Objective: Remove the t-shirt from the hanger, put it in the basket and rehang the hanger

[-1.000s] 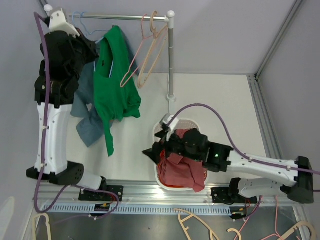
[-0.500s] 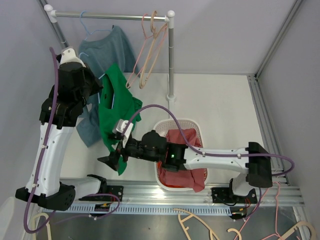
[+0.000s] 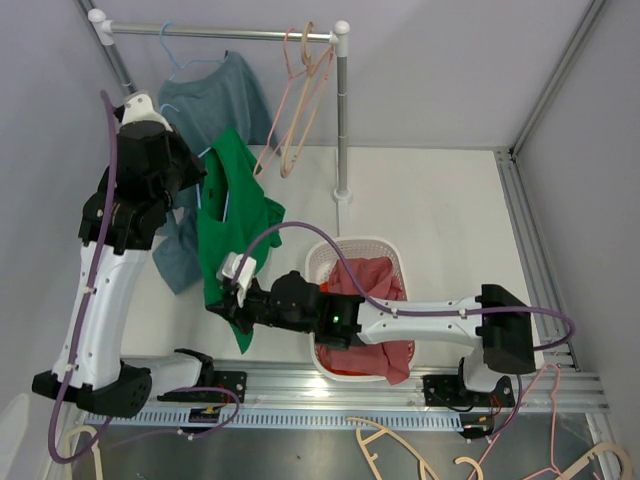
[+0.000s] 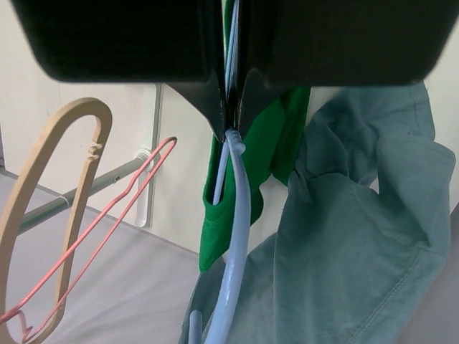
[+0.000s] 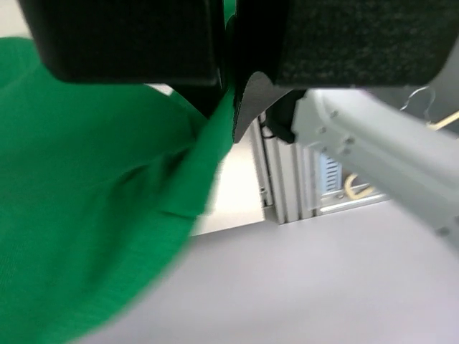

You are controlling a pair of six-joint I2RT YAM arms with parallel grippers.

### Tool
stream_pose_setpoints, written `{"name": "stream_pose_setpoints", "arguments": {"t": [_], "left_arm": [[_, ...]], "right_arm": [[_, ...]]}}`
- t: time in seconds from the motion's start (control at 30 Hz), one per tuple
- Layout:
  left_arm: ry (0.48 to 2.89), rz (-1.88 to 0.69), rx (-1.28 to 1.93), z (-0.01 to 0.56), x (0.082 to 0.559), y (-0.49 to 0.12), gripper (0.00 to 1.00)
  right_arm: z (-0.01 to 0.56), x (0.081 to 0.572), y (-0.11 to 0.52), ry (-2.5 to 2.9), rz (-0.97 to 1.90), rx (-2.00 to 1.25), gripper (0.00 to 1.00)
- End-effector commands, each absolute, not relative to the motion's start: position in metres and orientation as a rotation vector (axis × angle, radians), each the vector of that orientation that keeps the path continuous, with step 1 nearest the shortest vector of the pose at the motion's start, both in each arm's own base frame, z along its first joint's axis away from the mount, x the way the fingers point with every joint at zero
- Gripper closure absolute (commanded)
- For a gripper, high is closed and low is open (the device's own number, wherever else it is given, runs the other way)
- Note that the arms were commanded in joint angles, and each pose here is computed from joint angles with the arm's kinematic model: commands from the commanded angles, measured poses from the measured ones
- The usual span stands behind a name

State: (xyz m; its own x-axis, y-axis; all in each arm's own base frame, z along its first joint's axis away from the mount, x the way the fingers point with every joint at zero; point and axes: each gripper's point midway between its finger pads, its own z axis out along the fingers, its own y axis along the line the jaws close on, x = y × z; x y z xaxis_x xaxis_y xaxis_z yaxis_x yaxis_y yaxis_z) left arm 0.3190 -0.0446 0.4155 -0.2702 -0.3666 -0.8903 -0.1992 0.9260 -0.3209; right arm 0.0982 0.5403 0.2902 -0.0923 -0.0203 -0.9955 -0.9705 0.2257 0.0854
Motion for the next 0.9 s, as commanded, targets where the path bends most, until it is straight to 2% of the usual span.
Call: {"name": "stream_pose_setpoints", "arguments": {"t": [0.0, 0.1, 0.23, 0.4, 0.47, 0.57, 0.6, 0.63, 0.67, 0.7, 0.8, 0.87], "left_arm": [[1.84, -0.203, -0.378, 0.432, 0.333, -0.054, 0.99], [1.981, -0.188, -0.353, 0.409, 0.347, -0.059, 0.99], [2.061, -0.153, -0.317, 0.409, 0.355, -0.062, 0.99], [2.017, -0.208, -0.288, 0.42, 0.336, -0.064, 0.99], [2.009, -0.253, -0.265, 0.419, 0.326, -0.069, 0.99], [1.877, -0.342, -0.235, 0.447, 0.291, -0.069, 0.99], [1.908, -0.368, -0.21, 0.43, 0.285, -0.074, 1.0], [1.817, -0.415, -0.181, 0.449, 0.256, -0.072, 0.99], [1.832, -0.437, -0.153, 0.432, 0.252, -0.076, 0.99], [1.775, -0.455, -0.138, 0.446, 0.236, -0.074, 0.99], [1.713, -0.481, -0.085, 0.435, 0.193, -0.069, 0.99], [1.667, -0.49, -0.064, 0.424, 0.166, -0.064, 0.99]], "right_arm": [[0.325, 0.042, 0.526, 1.287, 1.204, -1.075, 1.0], [0.306, -0.007, 0.519, 1.283, 1.22, -1.188, 1.0], [0.261, -0.034, 0.514, 1.36, 1.175, -1.319, 1.0], [0.243, -0.011, 0.507, 1.44, 1.074, -1.263, 1.0], [0.247, 0.019, 0.503, 1.482, 1.041, -1.187, 1.0], [0.257, 0.062, 0.495, 1.563, 1.002, -1.039, 1.0], [0.264, 0.096, 0.49, 1.602, 0.967, -0.946, 1.0], [0.259, 0.113, 0.485, 1.659, 0.931, -0.904, 1.0], [0.268, 0.146, 0.478, 1.707, 0.917, -0.789, 1.0], [0.269, 0.16, 0.474, 1.734, 0.895, -0.742, 1.0], [0.265, 0.217, 0.449, 1.841, 0.755, -0.556, 1.0], [0.252, 0.236, 0.436, 1.916, 0.69, -0.506, 1.0]]}}
